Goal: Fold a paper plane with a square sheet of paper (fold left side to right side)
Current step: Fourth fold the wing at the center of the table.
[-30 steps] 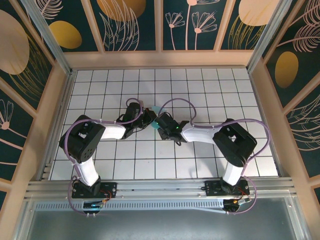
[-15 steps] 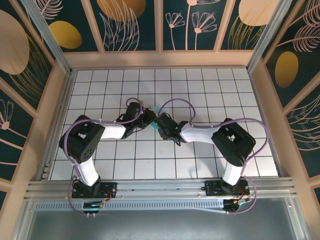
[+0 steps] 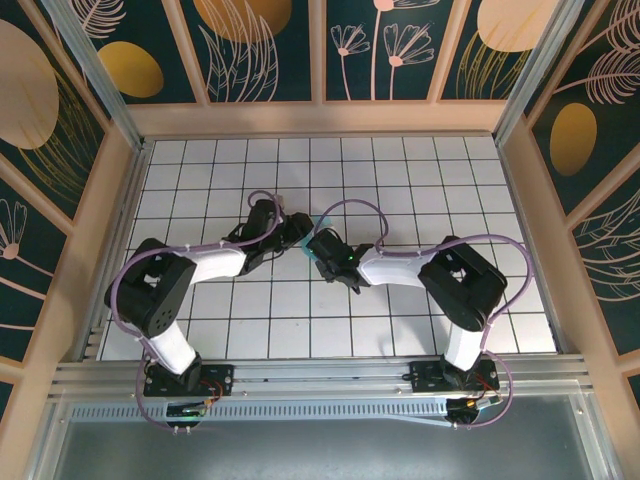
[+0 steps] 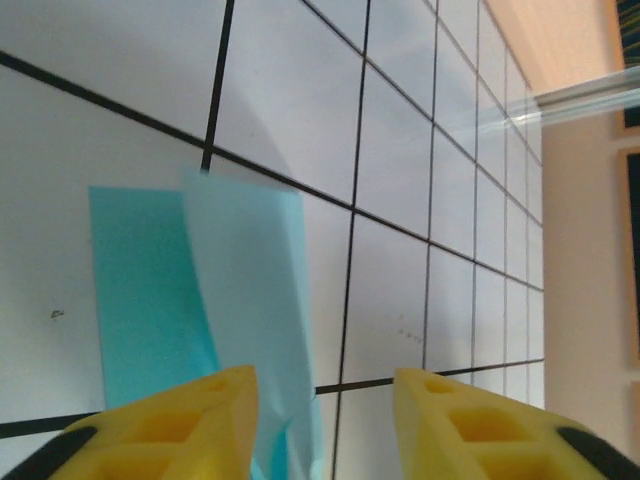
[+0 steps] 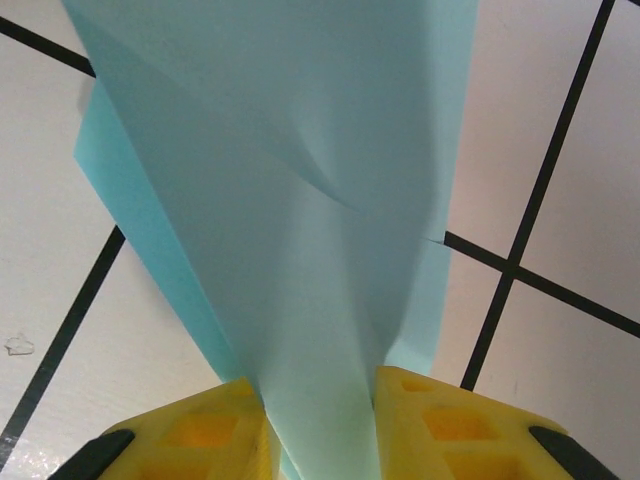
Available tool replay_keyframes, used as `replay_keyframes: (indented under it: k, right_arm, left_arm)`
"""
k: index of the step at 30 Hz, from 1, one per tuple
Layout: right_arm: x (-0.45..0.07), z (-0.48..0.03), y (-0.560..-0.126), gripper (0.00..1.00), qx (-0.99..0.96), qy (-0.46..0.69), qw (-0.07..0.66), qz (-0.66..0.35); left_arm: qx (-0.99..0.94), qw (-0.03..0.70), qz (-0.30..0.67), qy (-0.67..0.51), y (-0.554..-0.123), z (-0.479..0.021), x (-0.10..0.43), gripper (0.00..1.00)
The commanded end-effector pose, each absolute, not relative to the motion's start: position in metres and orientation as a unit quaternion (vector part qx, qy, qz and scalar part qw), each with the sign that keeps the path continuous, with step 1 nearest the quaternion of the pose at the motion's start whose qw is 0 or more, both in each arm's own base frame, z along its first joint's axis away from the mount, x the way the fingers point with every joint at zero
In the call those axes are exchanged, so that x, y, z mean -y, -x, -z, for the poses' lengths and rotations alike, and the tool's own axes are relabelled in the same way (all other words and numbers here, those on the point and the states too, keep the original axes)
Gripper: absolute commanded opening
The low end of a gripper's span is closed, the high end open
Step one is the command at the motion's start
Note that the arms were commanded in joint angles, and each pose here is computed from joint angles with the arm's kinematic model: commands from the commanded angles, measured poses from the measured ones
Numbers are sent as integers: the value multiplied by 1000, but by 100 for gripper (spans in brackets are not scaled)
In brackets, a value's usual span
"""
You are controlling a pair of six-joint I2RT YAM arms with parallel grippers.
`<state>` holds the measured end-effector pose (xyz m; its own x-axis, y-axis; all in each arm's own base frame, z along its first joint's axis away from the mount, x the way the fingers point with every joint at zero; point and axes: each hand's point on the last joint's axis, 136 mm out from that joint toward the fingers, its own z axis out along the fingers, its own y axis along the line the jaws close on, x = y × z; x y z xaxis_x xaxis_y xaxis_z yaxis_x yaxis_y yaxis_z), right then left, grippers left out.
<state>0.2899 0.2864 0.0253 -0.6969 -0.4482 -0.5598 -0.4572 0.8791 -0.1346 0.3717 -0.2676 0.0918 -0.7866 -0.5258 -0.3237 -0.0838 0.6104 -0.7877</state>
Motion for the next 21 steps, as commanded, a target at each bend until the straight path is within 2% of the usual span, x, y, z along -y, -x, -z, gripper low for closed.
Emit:
replay_keyframes:
  k: [1, 11, 21]
  right_arm:
    - [-288, -27, -293, 28, -919, 249, 307, 6]
    - [-288, -24, -293, 25, -919, 253, 303, 9]
    - [-291, -20, -289, 23, -921, 254, 294, -12]
  left_arm:
    - [-854, 295, 387, 183, -376, -104, 249, 45]
    - [-857, 318, 351, 204, -360, -106, 199, 56]
    - [-858, 324, 346, 197, -351, -112, 188, 59]
